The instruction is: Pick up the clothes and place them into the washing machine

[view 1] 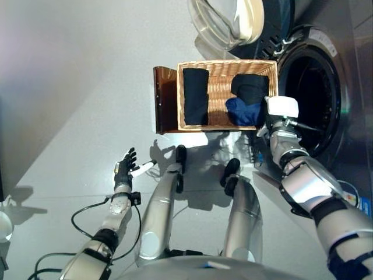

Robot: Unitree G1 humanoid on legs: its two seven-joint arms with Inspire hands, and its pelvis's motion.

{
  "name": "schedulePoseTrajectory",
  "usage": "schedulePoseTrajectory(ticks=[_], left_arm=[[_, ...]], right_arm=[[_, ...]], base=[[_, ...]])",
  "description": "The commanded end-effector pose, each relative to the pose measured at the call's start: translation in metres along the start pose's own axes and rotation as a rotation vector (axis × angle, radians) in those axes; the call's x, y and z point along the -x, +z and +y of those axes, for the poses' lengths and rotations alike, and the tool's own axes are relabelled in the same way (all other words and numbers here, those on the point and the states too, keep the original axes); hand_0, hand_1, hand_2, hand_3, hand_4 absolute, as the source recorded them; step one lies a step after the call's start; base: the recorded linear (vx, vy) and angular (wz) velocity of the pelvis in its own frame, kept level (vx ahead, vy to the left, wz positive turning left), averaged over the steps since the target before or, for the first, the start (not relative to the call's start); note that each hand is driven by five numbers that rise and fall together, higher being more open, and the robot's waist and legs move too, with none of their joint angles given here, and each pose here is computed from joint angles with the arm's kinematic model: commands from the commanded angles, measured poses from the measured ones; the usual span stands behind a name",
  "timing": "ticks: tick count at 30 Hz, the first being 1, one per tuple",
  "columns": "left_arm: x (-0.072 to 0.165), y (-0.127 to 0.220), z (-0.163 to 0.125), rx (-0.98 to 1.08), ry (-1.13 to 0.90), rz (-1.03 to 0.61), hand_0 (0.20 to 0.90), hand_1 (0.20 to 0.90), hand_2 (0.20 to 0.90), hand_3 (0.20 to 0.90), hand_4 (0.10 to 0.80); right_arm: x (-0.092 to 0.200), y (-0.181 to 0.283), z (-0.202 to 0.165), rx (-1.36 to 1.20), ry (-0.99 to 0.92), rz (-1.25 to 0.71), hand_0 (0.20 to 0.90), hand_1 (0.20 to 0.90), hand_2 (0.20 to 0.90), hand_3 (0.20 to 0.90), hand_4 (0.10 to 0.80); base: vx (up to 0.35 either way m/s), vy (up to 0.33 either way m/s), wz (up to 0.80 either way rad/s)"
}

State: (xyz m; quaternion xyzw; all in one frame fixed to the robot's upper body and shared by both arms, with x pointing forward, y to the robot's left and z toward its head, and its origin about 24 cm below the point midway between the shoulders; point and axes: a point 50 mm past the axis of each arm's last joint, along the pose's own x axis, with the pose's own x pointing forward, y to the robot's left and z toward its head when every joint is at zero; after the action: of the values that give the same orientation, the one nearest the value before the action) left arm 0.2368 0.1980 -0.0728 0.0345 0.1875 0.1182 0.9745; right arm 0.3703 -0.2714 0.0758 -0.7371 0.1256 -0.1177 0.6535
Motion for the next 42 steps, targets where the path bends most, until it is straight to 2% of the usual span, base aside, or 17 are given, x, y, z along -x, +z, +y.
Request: schedulePoseTrajectory(ticks=[1, 3, 4, 16, 26, 30, 31, 34, 35, 38, 41, 42], left_arm=[[-0.003, 0.013, 0.010, 0.023, 0.059, -0.068, 0.900, 0.900, 0.900, 0.900, 0.800], [-0.003, 0.013, 0.009, 0.024, 0.056, -0.072, 0.900, 0.900, 0.900, 0.900, 0.800], [-0.003, 0.015, 0.008, 0.029, 0.055, -0.077, 0.900, 0.900, 0.900, 0.900, 0.800], [-0.002, 0.012, 0.010, 0.028, 0.075, -0.068, 0.900, 0.900, 0.900, 0.900, 0.800], [0.001, 0.005, 0.018, 0.029, 0.099, -0.056, 0.900, 0.900, 0.900, 0.900, 0.800], [0.004, 0.001, 0.019, 0.040, 0.106, -0.043, 0.900, 0.900, 0.900, 0.900, 0.800], [0.005, -0.001, 0.019, 0.046, 0.112, -0.038, 0.900, 0.900, 0.900, 0.900, 0.800], [0.006, -0.003, 0.019, 0.048, 0.114, -0.027, 0.900, 0.900, 0.900, 0.900, 0.800], [0.007, -0.006, 0.018, 0.040, 0.110, -0.015, 0.900, 0.900, 0.900, 0.900, 0.800], [0.010, -0.009, 0.018, 0.034, 0.102, -0.012, 0.900, 0.900, 0.900, 0.900, 0.800], [0.011, -0.011, 0.019, 0.019, 0.100, -0.008, 0.900, 0.900, 0.900, 0.900, 0.800], [0.011, -0.008, 0.018, 0.025, 0.095, -0.019, 0.900, 0.900, 0.900, 0.900, 0.800]], right_arm=[[-0.019, -0.034, -0.055, 0.071, -0.166, 0.099, 0.900, 0.900, 0.900, 0.900, 0.800], [-0.020, -0.034, -0.059, 0.072, -0.174, 0.101, 0.321, 0.321, 0.321, 0.321, 0.386], [-0.021, -0.035, -0.061, 0.078, -0.179, 0.104, 0.200, 0.200, 0.200, 0.200, 0.300], [-0.023, -0.036, -0.071, 0.088, -0.224, 0.112, 0.200, 0.200, 0.200, 0.200, 0.300], [-0.027, -0.041, -0.094, 0.055, -0.317, 0.129, 0.200, 0.200, 0.200, 0.200, 0.300], [-0.029, -0.036, -0.107, -0.151, -0.390, 0.134, 0.200, 0.200, 0.200, 0.200, 0.300], [-0.029, -0.032, -0.111, -0.297, -0.419, 0.146, 0.200, 0.200, 0.200, 0.200, 0.300], [-0.029, -0.034, -0.110, -0.486, -0.429, 0.188, 0.200, 0.200, 0.200, 0.200, 0.300], [-0.027, -0.036, -0.106, -0.677, -0.441, 0.255, 0.200, 0.200, 0.200, 0.200, 0.300], [-0.025, -0.043, -0.100, -0.959, -0.463, 0.352, 0.200, 0.200, 0.200, 0.200, 0.300], [-0.024, -0.047, -0.094, -1.055, -0.468, 0.396, 0.200, 0.200, 0.200, 0.200, 0.300], [-0.023, -0.044, -0.093, -1.192, -0.478, 0.401, 0.200, 0.200, 0.200, 0.200, 0.300]], base=[[0.000, 0.000, 0.00], [0.010, 0.000, 0.06], [0.014, 0.003, 0.06], [0.013, 0.002, 0.04], [0.006, 0.018, -0.05], [0.015, 0.041, -0.10], [0.024, 0.049, -0.08], [0.024, 0.035, -0.19], [0.042, 0.053, -0.20], [0.045, 0.052, -0.08], [0.007, 0.036, -0.05], [0.033, 0.024, -0.01]])
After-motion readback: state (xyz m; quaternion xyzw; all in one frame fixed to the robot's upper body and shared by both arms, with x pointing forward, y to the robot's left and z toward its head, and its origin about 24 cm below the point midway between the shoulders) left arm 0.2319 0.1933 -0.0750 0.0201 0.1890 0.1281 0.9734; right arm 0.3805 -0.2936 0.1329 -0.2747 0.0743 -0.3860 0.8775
